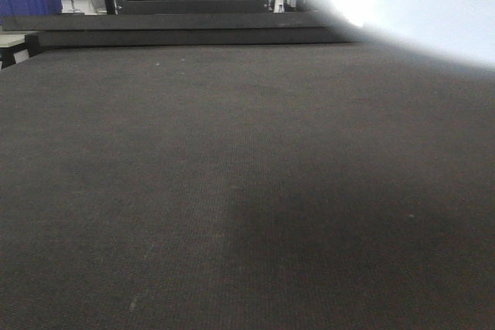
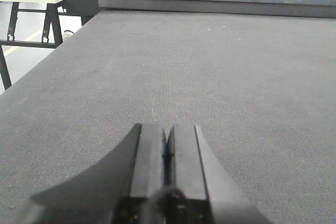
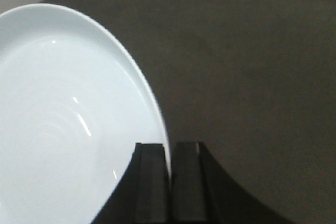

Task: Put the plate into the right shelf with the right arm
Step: 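Raise the held plate upright with the right gripper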

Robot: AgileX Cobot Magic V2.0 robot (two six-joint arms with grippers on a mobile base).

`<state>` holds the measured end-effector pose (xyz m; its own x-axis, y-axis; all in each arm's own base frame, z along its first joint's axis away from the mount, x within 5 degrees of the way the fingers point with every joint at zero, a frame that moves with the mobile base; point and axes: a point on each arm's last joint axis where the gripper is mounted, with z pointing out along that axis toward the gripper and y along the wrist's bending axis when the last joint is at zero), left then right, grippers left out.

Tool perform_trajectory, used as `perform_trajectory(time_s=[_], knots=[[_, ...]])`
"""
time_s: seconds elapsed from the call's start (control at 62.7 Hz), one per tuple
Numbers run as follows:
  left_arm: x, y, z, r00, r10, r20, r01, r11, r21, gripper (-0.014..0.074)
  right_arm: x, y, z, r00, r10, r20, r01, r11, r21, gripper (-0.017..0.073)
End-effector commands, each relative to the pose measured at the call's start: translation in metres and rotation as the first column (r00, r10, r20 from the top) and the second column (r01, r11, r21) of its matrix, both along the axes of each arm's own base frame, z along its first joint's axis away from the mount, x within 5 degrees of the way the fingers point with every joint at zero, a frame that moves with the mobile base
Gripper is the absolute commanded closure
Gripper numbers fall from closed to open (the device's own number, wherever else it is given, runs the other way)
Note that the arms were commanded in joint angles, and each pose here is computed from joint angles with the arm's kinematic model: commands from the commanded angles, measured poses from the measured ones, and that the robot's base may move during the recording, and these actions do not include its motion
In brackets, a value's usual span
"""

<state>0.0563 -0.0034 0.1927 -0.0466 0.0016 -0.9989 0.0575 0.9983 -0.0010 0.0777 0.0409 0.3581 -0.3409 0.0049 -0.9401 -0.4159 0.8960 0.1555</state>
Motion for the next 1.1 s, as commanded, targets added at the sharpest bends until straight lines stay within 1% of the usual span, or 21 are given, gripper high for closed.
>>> perform_trajectory(time_s=[0.0, 0.08, 0.159, 0.255, 0.399, 0.478, 0.606, 0.67, 1.084], knots=[[0.0, 0.0, 0.005, 0.997, 0.004, 0.082, -0.003, 1.0, -0.014, 0.064, -0.026, -0.017, 0.014, 0.979, -0.024, 0.205, 0.014, 0.999, 0.047, 0.0495], [0.0, 0.0, 0.005, 0.997, 0.004, 0.082, -0.003, 1.0, -0.014, 0.064, -0.046, -0.028, 0.008, 0.961, -0.036, 0.275, 0.018, 0.997, 0.07, 0.0495], [0.0, 0.0, 0.005, 0.997, 0.004, 0.082, -0.003, 1.0, -0.014, 0.064, -0.065, -0.038, 0.001, 0.94, -0.047, 0.339, 0.011, 0.994, 0.106, 0.0495], [0.0, 0.0, 0.005, 0.997, 0.004, 0.082, -0.003, 1.0, -0.014, 0.064, -0.077, -0.044, -0.008, 0.915, -0.059, 0.4, -0.001, 0.989, 0.148, 0.0495], [0.0, 0.0, 0.005, 0.997, 0.004, 0.082, -0.003, 1.0, -0.014, 0.064, -0.08, -0.045, -0.018, 0.877, -0.073, 0.475, -0.021, 0.982, 0.188, 0.0495], [0.0, 0.0, 0.005, 0.997, 0.004, 0.082, -0.003, 1.0, -0.014, 0.064, -0.077, -0.042, -0.021, 0.863, -0.076, 0.499, -0.031, 0.979, 0.202, 0.0495], [0.0, 0.0, 0.005, 0.997, 0.004, 0.082, -0.003, 1.0, -0.014, 0.064, -0.071, -0.038, -0.027, 0.839, -0.084, 0.538, -0.06, 0.968, 0.245, 0.0495], [0.0, 0.0, 0.005, 0.997, 0.004, 0.082, -0.003, 1.0, -0.014, 0.064, -0.07, -0.038, -0.028, 0.832, -0.087, 0.548, -0.064, 0.966, 0.25, 0.0495], [0.0, 0.0, 0.005, 0.997, 0.004, 0.082, -0.003, 1.0, -0.014, 0.064, -0.07, -0.038, -0.028, 0.832, -0.086, 0.547, -0.064, 0.966, 0.249, 0.0495]])
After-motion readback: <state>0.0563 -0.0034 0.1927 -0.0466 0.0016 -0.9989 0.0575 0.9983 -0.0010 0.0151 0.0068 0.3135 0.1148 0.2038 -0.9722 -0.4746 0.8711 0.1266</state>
